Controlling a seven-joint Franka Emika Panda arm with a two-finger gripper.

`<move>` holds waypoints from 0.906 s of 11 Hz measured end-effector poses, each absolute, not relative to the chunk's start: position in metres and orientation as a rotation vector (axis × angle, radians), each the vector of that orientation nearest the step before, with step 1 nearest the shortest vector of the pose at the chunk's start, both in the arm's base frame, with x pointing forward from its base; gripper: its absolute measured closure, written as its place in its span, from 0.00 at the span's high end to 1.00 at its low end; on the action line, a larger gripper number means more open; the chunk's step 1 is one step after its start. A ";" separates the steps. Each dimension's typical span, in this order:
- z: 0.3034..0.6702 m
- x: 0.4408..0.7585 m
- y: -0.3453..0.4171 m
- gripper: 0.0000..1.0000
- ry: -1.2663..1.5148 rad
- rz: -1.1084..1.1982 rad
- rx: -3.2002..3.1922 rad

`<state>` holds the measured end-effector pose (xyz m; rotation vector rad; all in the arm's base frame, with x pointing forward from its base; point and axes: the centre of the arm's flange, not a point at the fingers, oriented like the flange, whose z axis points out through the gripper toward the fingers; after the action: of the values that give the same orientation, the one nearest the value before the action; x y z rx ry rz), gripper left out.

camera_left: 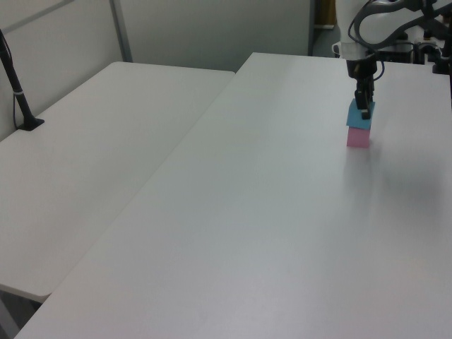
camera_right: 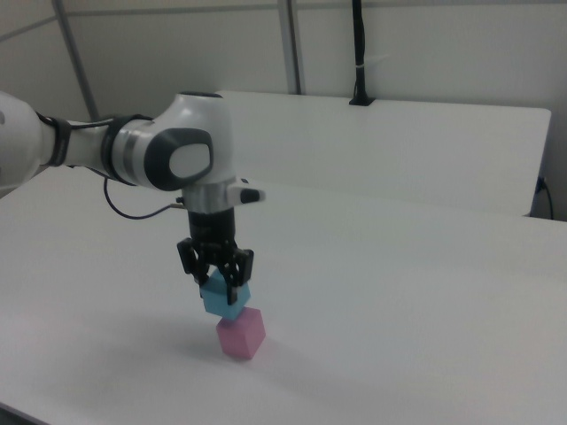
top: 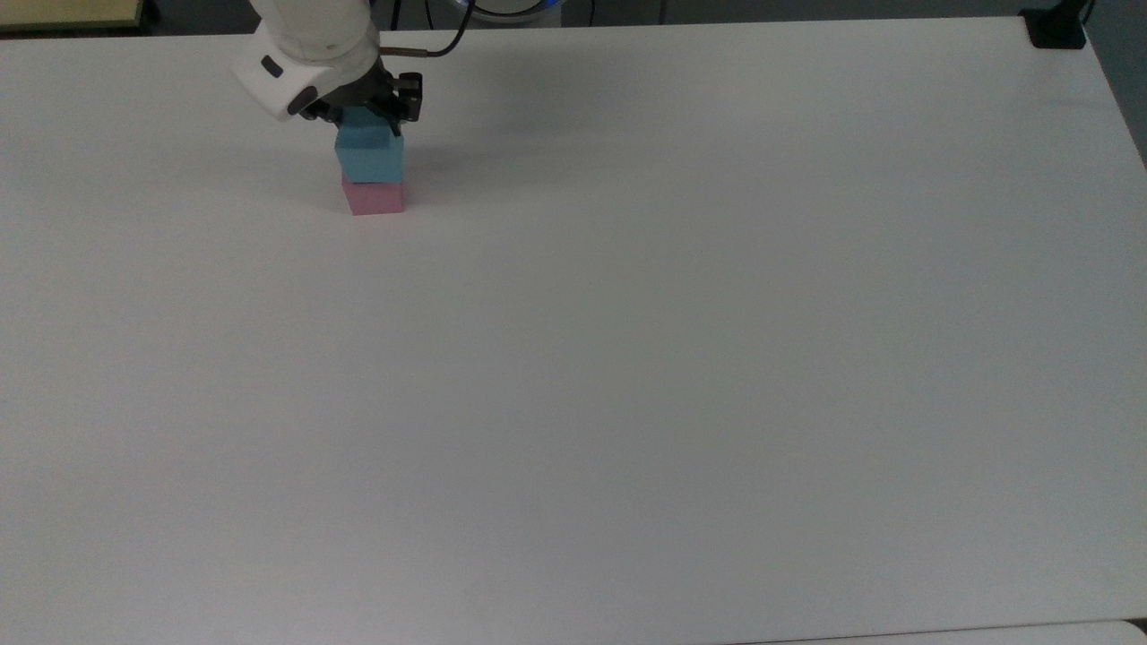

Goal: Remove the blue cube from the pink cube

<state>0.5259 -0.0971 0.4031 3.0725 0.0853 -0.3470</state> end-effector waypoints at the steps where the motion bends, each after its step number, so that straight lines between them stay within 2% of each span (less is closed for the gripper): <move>1: 0.409 0.532 -0.076 0.57 0.125 -0.327 3.067; 5: 0.409 0.542 0.005 0.56 0.200 -0.307 3.060; 10: 0.333 0.562 0.065 0.56 0.184 -0.318 3.083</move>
<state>0.5619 0.0649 0.3331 3.0834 0.1837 -0.3181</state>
